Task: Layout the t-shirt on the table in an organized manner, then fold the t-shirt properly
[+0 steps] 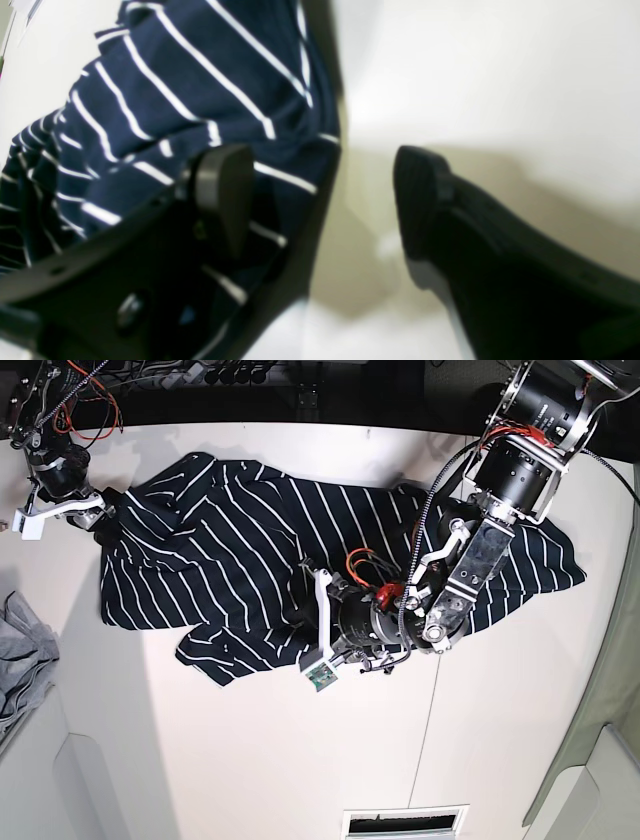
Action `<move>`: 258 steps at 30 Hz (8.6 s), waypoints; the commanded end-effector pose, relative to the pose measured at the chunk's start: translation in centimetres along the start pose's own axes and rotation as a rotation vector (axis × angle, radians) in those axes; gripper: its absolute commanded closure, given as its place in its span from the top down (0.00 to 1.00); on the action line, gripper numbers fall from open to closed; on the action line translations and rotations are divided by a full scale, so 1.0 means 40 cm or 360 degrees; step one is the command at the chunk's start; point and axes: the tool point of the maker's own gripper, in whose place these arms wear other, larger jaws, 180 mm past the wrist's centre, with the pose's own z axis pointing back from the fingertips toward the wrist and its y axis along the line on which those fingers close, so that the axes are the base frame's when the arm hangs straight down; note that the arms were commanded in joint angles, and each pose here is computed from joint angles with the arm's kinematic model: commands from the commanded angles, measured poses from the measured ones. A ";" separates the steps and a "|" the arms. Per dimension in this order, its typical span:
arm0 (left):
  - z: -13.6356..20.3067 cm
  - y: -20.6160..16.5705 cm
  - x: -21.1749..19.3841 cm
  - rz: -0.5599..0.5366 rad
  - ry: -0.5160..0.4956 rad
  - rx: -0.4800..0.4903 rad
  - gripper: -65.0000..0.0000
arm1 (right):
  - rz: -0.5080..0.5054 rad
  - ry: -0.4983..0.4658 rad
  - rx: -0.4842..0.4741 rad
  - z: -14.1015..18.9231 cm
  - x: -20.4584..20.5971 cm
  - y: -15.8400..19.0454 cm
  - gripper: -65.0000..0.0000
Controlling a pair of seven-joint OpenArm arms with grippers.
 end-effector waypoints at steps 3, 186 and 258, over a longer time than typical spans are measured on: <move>-0.004 -0.011 0.078 -0.0014 -0.0116 -0.0013 0.37 | -0.0016 -0.0126 0.0129 -0.005 0.053 0.048 0.66; -0.046 0.001 0.013 0.0098 -0.0008 0.0084 0.33 | 0.0532 0.0175 0.0293 -0.152 0.087 0.144 0.00; 0.577 0.389 -0.389 0.0937 -0.0244 0.0743 0.43 | 0.0324 0.0233 0.0244 0.112 0.056 0.030 0.54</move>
